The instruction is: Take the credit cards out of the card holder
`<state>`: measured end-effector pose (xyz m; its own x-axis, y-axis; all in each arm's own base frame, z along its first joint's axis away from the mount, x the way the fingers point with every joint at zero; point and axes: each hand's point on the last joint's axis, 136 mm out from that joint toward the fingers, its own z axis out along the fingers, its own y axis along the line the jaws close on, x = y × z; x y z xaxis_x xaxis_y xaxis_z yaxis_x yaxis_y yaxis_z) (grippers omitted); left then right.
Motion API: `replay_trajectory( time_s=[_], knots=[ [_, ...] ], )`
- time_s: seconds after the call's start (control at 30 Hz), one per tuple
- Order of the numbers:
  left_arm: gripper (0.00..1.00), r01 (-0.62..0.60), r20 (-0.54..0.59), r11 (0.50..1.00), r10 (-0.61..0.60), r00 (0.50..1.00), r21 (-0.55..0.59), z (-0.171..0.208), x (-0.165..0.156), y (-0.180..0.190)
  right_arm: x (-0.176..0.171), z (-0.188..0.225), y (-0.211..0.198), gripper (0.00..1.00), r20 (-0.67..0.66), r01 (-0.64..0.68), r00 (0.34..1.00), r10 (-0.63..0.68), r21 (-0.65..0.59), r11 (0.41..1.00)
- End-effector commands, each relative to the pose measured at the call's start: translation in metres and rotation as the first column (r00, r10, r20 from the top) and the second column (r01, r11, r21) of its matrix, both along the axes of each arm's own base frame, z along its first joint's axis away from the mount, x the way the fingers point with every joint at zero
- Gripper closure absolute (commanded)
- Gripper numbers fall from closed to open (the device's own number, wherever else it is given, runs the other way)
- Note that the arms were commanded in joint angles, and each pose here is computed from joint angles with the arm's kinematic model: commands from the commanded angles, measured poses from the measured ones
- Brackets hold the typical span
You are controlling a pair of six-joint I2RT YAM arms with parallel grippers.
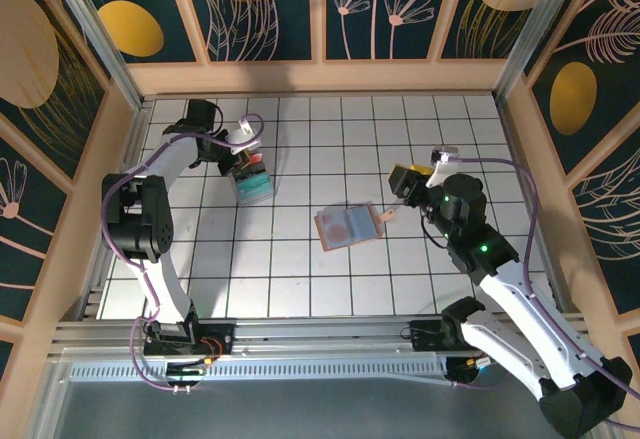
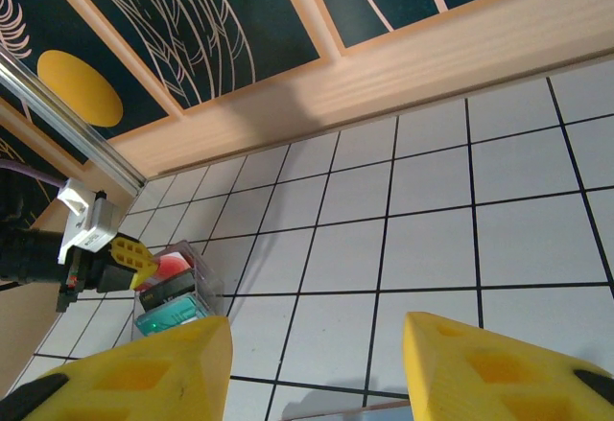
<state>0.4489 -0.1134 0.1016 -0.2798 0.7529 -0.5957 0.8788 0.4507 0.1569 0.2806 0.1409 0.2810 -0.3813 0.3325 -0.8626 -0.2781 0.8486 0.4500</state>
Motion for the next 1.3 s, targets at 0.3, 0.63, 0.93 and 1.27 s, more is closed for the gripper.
replay_trajectory(
  time_s=[0.3, 0.63, 0.93, 1.27],
  knots=[
    [1.0, 0.013, 0.063, 1.0, -0.012, 0.998, -0.025, 0.004, 0.005, 0.007, -0.003, 0.003, 0.002, 0.51, 0.006, -0.01, 1.0, 0.009, 0.023, 1.0],
    [0.86, -0.011, 0.003, 0.999, 0.011, 1.0, -0.044, -0.004, 0.001, 0.008, -0.001, 0.003, 0.006, 0.51, 0.005, -0.022, 1.0, 0.022, 0.028, 0.999],
    [0.62, -0.027, 0.027, 0.996, 0.029, 0.999, -0.08, 0.017, -0.001, 0.005, 0.0, 0.004, 0.012, 0.5, 0.012, -0.042, 0.999, 0.042, 0.035, 0.998],
    [0.52, -0.213, 0.182, 0.953, 0.254, 0.95, -0.217, 0.091, 0.012, 0.011, -0.003, 0.003, 0.006, 0.5, 0.01, -0.016, 1.0, 0.016, 0.037, 0.999]
  ],
)
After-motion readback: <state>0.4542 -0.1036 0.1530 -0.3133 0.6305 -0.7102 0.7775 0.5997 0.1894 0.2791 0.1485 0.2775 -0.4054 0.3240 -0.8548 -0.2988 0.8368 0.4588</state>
